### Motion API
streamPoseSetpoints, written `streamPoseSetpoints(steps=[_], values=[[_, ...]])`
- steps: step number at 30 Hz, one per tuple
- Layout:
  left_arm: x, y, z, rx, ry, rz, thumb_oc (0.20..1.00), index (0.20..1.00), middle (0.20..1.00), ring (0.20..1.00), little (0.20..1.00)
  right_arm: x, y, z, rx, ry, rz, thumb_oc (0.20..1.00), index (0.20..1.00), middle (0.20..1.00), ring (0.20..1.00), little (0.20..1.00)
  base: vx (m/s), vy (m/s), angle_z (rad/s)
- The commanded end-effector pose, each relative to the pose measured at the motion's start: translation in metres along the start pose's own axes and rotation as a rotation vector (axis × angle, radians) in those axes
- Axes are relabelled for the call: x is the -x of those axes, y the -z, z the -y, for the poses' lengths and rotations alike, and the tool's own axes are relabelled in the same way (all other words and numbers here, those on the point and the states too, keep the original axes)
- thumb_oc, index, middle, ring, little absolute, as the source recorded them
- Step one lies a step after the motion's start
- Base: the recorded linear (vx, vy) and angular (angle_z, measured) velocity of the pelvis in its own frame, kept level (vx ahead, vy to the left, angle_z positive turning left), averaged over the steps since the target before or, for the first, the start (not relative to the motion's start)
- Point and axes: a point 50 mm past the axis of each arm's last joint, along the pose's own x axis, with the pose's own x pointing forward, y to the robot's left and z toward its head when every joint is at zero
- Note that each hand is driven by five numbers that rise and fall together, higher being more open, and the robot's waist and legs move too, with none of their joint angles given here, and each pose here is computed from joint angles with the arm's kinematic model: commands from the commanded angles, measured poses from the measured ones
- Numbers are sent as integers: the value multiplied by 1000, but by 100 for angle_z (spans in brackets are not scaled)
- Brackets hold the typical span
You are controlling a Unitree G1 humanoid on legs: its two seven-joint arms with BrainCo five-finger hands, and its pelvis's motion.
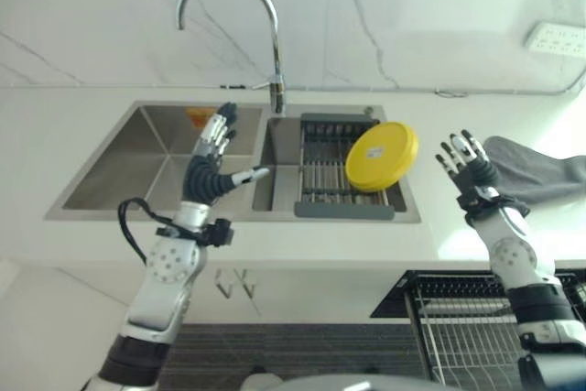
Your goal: Place the dishes in the dishwasher.
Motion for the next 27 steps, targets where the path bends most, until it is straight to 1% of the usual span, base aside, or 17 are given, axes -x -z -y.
streamPoseSetpoints(steps=[1,9,13,16,24,27], values=[[-22,-16,2,-19,49,102,1000,1000,1000,1000,1000,-15,-41,-6,9,-14,115,1000,1000,1000,1000,1000,0,0,0],[-25,-17,4,-17,60,103,1000,1000,1000,1000,1000,-21,-32,3,-22,11,41,1000,1000,1000,1000,1000,0,0,0],[-24,-15,4,-17,60,99,1000,1000,1000,1000,1000,-23,-27,2,-48,-12,7,1000,1000,1000,1000,1000,-1,2,1],[-24,-12,3,28,51,68,1000,1000,1000,1000,1000,-25,-27,2,-41,-13,5,1000,1000,1000,1000,1000,-7,8,9],[-26,-14,3,8,54,82,1000,1000,1000,1000,1000,-30,-29,-2,-22,-47,-31,1000,1000,1000,1000,1000,-4,1,3],[-26,-14,3,7,57,80,1000,1000,1000,1000,1000,-32,-30,-8,-33,-90,-33,1000,1000,1000,1000,1000,0,0,0]])
